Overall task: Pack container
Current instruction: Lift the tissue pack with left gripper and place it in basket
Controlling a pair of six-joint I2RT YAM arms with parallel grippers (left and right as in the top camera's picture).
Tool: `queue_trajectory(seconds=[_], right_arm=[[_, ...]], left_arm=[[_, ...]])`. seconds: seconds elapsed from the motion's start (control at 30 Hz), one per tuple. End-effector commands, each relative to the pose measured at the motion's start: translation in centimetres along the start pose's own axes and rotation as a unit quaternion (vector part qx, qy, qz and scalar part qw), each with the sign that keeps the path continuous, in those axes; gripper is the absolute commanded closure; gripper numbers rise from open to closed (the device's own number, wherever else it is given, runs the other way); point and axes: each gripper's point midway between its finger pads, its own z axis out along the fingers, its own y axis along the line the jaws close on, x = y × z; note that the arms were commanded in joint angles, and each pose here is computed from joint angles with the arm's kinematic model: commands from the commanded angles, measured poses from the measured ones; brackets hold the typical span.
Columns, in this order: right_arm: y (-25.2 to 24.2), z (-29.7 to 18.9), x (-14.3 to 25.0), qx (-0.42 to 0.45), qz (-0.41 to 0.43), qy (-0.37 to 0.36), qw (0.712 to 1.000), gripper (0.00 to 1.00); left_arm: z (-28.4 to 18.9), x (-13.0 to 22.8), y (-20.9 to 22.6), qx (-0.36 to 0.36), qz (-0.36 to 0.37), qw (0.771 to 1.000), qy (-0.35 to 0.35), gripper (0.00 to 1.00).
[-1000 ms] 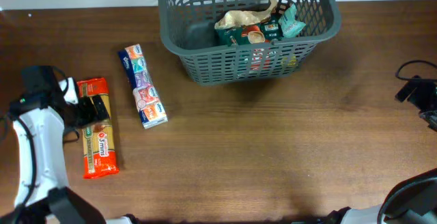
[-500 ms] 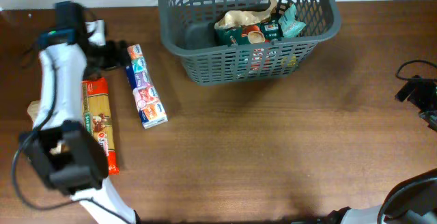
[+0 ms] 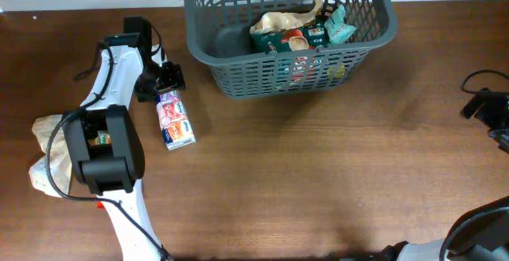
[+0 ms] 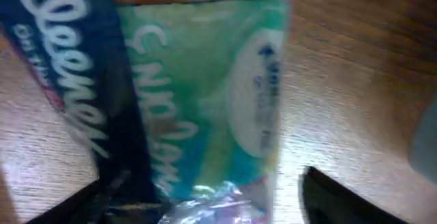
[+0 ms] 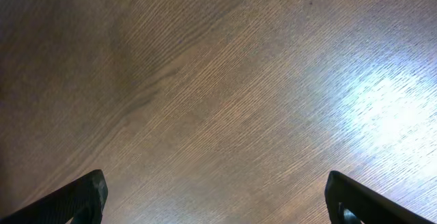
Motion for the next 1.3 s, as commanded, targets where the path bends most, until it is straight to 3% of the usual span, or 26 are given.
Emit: queue_trajectory(seconds=[0.0, 0.1, 0.2, 0.23, 0.4, 0.53, 0.73, 0.83, 1.0, 1.27], right_arm=[[0.0, 0.2, 0.2, -0.002, 0.005, 0.005, 1.0, 0.01], [0.0, 0.2, 0.2, -0.002, 0.005, 0.005, 1.0, 0.01], [0.0, 0.2, 0.2, -0.002, 0.005, 0.005, 1.0, 0.01], [0.0, 0.2, 0.2, -0.002, 0.005, 0.005, 1.0, 0.01], [0.0, 0.2, 0.2, -0.002, 0.005, 0.005, 1.0, 0.01], [0.0, 0.2, 0.2, -0.002, 0.005, 0.005, 1.0, 0.01], [0.0, 0.2, 0.2, -0.002, 0.005, 0.005, 1.0, 0.01], [0.0, 0.2, 0.2, -0.002, 0.005, 0.005, 1.0, 0.01], [0.0, 0.2, 0.2, -0.002, 0.005, 0.005, 1.0, 0.01], [0.0, 0.2, 0.2, -0.002, 0.005, 0.005, 1.0, 0.01]], left_arm=[[1.6, 0.3, 0.5, -0.008, -0.023, 1.0, 0.018, 0.43], [2.0, 0.5, 0.7, -0.012, -0.023, 0.999, 0.024, 0.63], [2.0, 0.4, 1.0, -0.02, -0.025, 0.999, 0.023, 0.94], [1.9, 0.5, 1.0, -0.02, -0.025, 0.999, 0.024, 0.98], [1.3, 0.3, 1.1, -0.026, -0.017, 0.999, 0.021, 0.98], [-3.5, -2.7, 1.1, -0.051, 0.008, 0.998, -0.025, 0.98], [-14.1, -8.0, -0.6, -0.053, 0.03, 0.987, -0.151, 0.98], [-19.7, -9.7, -2.0, -0.046, 0.076, 0.971, -0.223, 0.98], [-27.6, -10.3, -6.6, -0.018, 0.195, 0.924, -0.327, 0.98], [-33.5, -7.4, -15.7, -0.002, 0.37, 0.833, -0.411, 0.98]])
